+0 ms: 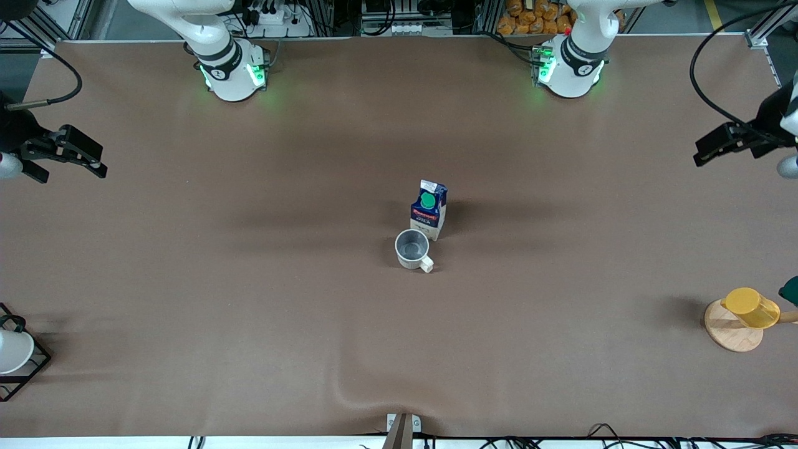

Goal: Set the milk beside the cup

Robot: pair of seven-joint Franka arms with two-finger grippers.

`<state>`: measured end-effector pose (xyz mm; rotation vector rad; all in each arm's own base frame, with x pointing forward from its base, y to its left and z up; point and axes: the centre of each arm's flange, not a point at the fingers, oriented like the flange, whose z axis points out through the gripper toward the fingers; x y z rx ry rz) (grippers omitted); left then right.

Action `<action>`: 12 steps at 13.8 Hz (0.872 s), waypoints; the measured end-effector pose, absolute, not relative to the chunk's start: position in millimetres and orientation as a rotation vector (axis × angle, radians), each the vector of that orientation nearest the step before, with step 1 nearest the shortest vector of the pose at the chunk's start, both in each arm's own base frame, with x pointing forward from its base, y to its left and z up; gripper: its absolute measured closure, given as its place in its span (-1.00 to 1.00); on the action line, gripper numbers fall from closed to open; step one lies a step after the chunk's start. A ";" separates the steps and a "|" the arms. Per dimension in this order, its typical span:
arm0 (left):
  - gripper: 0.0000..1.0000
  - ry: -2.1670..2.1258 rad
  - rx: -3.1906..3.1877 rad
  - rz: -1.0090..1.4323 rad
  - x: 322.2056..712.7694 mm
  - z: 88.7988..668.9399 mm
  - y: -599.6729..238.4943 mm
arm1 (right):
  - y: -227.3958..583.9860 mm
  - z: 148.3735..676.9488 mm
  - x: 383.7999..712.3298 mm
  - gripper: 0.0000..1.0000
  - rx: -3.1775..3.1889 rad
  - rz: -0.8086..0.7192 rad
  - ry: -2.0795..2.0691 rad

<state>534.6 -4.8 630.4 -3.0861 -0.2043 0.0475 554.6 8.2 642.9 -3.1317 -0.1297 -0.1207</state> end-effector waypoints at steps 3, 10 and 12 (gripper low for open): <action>-1.00 -0.169 -3.088 0.061 530.8 626.2 -0.3 | 7.1 643.1 554.5 -1.00 -3.132 -0.119 -0.127; -1.00 -0.139 -3.093 0.121 532.4 624.9 7.9 | 6.5 643.0 554.4 -1.00 -3.132 -0.117 -0.125; -1.00 -0.114 -3.094 0.121 533.1 626.4 -0.7 | 6.6 642.9 554.3 -1.00 -3.132 -0.116 -0.125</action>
